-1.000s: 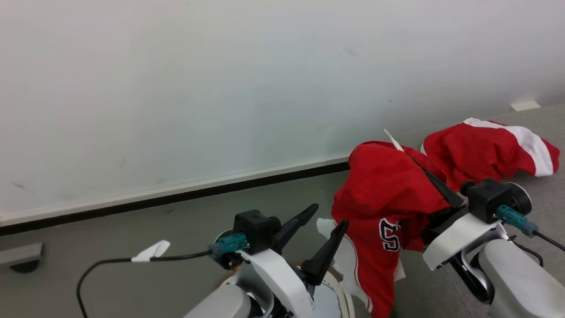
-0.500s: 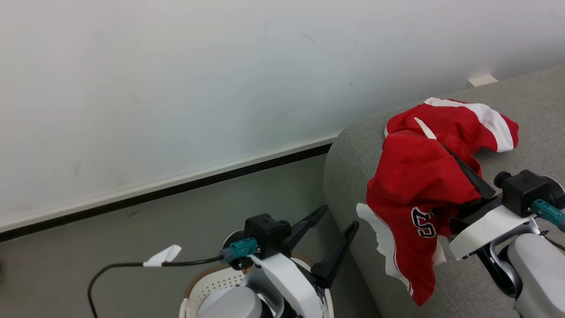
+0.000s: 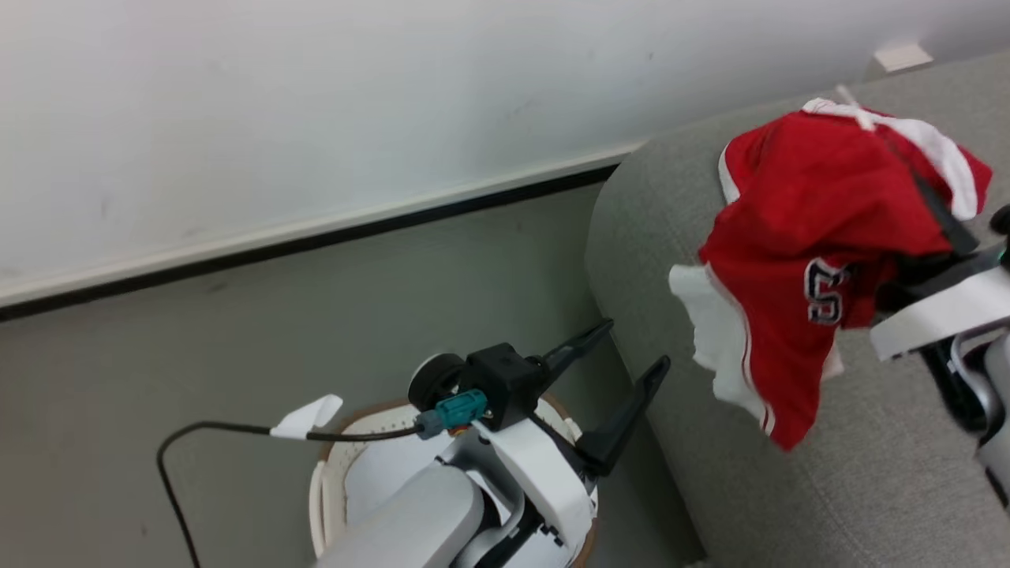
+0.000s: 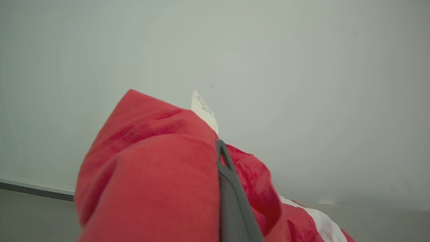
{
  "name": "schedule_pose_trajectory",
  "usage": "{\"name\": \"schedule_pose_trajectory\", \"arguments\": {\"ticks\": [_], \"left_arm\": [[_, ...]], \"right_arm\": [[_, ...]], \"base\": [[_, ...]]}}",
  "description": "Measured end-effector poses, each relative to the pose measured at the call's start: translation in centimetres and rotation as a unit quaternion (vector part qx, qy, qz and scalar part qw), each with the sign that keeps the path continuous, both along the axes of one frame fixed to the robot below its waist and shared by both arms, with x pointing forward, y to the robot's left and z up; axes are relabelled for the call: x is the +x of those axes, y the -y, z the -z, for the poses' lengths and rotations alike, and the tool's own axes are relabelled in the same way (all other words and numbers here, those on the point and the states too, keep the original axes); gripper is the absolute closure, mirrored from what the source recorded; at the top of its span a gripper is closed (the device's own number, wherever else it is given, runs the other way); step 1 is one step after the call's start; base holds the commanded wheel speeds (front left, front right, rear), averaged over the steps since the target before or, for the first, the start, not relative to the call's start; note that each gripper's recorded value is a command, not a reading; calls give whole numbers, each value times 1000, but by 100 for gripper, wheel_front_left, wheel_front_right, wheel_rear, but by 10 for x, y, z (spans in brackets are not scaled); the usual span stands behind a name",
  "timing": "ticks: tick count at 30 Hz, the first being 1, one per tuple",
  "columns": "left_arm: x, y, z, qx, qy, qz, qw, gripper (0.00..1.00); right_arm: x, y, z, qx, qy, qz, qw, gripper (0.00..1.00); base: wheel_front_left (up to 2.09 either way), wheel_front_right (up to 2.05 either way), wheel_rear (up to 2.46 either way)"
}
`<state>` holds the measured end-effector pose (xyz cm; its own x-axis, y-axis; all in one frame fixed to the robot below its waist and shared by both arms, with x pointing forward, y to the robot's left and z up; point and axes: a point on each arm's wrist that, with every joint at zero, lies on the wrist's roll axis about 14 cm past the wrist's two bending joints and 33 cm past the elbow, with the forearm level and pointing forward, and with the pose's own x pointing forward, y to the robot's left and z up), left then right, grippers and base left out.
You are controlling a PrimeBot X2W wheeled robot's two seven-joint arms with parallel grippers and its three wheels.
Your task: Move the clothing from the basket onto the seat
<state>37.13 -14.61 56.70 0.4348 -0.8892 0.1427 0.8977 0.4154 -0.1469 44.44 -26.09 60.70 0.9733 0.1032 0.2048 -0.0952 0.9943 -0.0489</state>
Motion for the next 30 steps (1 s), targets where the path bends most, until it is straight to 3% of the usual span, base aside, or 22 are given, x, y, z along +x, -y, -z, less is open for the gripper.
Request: {"name": "schedule_pose_trajectory", "arguments": {"ticks": [6, 11, 14, 17, 21, 25, 28, 29, 30], "left_arm": [[34, -5, 22, 2, -9, -9, 1000, 0], [65, -14, 41, -6, -23, -27, 999, 0], [82, -21, 56, -2, -27, -39, 999, 0], [96, -29, 71, 3, -22, -53, 998, 0], [108, -40, 86, 2, -29, -74, 997, 0], [114, -48, 93, 1, -34, -88, 995, 0], [114, -49, 89, -8, -32, -95, 995, 0], [113, -49, 88, -9, -34, -97, 995, 0], [111, -50, 87, -11, -36, -100, 994, 0]], "right_arm": [[63, 33, -32, 1, 35, 41, 999, 100], [112, 87, -71, 0, 75, 109, 991, 100], [134, 119, -73, -15, 74, 153, 985, 100], [144, 156, -47, -22, 41, 205, 978, 100], [141, 194, 19, -14, -29, 265, 964, 100], [108, 210, 109, 15, -132, 307, 942, 100], [78, 213, 143, 33, -171, 327, 929, 100], [69, 213, 149, 37, -179, 332, 925, 60], [60, 213, 154, 39, -185, 336, 923, 0]], "base": [[0, 0, 0], [0, 0, 0], [0, 0, 0], [0, 0, 0], [0, 0, 0], [0, 0, 0], [0, 0, 0], [0, 0, 0], [0, 0, 0]]}}
